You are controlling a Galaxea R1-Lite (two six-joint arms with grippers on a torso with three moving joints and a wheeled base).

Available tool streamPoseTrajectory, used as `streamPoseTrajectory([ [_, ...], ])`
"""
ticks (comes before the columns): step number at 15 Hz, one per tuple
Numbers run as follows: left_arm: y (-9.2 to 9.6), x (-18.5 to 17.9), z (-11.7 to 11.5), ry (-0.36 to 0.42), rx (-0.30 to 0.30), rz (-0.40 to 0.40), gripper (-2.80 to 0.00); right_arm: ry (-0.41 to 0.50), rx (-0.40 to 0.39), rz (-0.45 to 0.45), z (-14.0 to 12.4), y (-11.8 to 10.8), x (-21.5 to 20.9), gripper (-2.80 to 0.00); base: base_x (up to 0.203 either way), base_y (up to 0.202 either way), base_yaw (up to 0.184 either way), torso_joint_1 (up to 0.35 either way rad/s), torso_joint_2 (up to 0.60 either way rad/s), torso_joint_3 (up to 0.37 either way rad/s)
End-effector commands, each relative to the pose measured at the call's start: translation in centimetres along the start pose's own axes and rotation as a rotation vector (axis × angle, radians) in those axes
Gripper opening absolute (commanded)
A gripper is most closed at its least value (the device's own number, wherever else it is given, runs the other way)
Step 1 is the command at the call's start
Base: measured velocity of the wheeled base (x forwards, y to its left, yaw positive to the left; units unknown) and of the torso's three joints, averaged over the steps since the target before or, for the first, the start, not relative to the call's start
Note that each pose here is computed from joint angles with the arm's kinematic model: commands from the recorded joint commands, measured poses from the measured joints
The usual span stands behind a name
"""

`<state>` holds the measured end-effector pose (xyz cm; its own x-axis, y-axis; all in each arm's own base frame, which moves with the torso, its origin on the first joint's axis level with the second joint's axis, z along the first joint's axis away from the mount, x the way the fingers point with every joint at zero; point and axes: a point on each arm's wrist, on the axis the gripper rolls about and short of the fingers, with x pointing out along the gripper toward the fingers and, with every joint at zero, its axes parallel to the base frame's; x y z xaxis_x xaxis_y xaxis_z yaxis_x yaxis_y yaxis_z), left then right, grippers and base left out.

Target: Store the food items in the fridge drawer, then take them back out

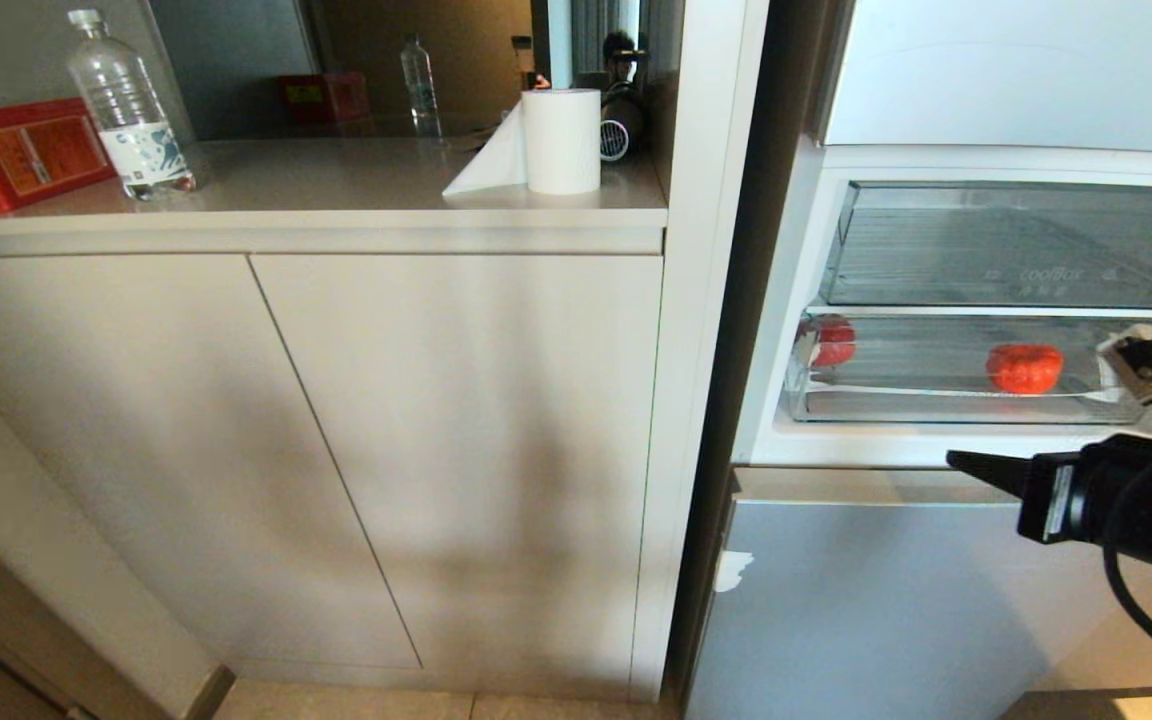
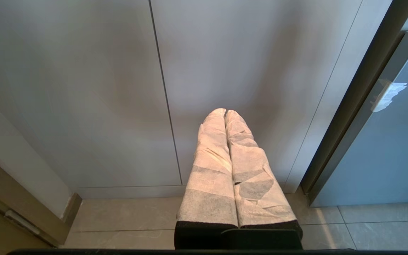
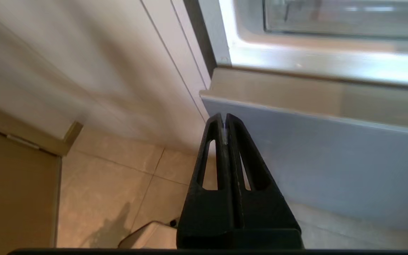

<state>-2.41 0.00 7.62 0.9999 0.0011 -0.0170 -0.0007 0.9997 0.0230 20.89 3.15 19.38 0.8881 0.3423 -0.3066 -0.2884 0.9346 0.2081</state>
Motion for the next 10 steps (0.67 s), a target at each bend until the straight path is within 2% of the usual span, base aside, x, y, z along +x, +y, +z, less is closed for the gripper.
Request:
streamPoseTrajectory([
  [1, 0.0, 0.0, 0.0, 0.001, 0.000, 0.000, -2.80, 0.026, -0.003, -0.008, -0.9, -0.5, 3.2, 0.00, 0.000, 0.000, 0.000, 0.000, 0.00, 0.000],
  [5, 0.0, 0.0, 0.0, 0.001, 0.000, 0.001, -2.80, -0.173, -0.039, -0.077, -1.1, -1.0, 6.3, 0.00, 0.000, 0.000, 0.000, 0.000, 0.00, 0.000],
  [10, 0.0, 0.0, 0.0, 0.001, 0.000, 0.000, -2.80, -0.236, -0.063, -0.093, -2.4, 1.1, 8.6, 0.00, 0.000, 0.000, 0.000, 0.000, 0.00, 0.000],
])
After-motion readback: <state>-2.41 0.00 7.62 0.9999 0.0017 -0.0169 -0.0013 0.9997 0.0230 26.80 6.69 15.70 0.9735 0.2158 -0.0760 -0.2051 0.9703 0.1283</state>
